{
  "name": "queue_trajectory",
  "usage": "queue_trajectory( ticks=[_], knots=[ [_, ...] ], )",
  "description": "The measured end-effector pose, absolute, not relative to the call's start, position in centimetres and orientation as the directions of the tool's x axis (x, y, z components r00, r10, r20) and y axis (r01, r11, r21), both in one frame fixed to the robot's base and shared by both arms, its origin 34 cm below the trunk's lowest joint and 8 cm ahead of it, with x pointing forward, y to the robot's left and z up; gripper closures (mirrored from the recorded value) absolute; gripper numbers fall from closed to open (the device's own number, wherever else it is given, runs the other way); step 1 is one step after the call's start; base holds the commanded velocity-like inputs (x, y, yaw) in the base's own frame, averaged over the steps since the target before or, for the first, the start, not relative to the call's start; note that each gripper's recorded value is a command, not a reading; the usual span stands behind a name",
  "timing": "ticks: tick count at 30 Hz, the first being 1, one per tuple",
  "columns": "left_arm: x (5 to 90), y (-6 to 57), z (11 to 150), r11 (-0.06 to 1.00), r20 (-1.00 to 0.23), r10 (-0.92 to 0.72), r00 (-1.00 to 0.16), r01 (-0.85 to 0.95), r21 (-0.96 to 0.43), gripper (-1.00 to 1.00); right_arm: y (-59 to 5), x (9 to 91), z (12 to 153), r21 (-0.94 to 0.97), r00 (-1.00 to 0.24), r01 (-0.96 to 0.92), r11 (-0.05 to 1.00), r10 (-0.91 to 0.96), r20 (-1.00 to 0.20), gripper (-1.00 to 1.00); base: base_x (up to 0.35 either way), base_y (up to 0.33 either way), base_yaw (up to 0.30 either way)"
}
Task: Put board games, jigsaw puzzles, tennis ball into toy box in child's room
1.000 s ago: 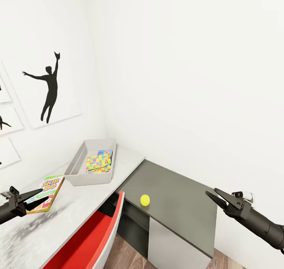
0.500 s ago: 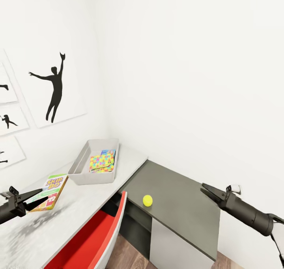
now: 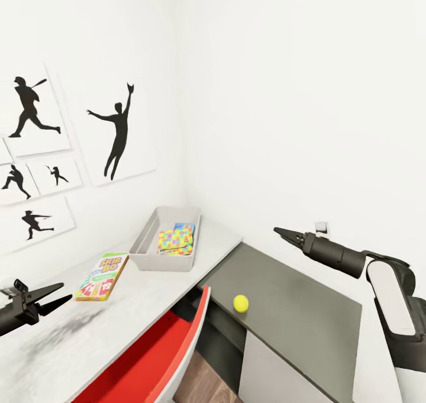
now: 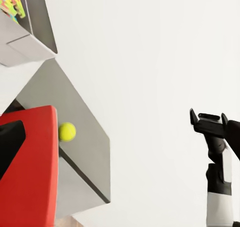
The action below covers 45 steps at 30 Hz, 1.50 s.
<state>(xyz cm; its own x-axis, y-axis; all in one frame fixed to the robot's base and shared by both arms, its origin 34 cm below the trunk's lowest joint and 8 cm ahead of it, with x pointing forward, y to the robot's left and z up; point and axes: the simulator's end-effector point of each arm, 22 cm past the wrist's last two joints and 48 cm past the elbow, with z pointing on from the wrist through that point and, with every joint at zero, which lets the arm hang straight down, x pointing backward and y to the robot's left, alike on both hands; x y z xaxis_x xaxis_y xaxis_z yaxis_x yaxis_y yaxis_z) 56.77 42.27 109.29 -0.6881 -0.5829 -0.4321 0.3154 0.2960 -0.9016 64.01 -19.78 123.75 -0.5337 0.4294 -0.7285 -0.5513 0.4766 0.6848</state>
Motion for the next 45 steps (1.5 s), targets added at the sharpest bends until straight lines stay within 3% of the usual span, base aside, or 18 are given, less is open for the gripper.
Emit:
queue_trajectory(
  ticks=[17,45],
  knots=[
    [56.7,42.3,109.8,0.297,-0.440,-0.582,-0.684,0.324,-0.898,-1.00,-19.3,65.9,124.0,0.679,-0.544,-0.529,0.509,0.410,-0.732,-1.00,-0.026,0.000,0.272],
    [56.3,42.8,109.7,0.303,-0.438,-0.587,-0.681,0.318,-0.899,-1.00,-20.7,75.8,125.5,0.716,-0.618,-0.393,0.577,0.411,-0.670,-1.00,0.000,0.000,0.281]
  ],
)
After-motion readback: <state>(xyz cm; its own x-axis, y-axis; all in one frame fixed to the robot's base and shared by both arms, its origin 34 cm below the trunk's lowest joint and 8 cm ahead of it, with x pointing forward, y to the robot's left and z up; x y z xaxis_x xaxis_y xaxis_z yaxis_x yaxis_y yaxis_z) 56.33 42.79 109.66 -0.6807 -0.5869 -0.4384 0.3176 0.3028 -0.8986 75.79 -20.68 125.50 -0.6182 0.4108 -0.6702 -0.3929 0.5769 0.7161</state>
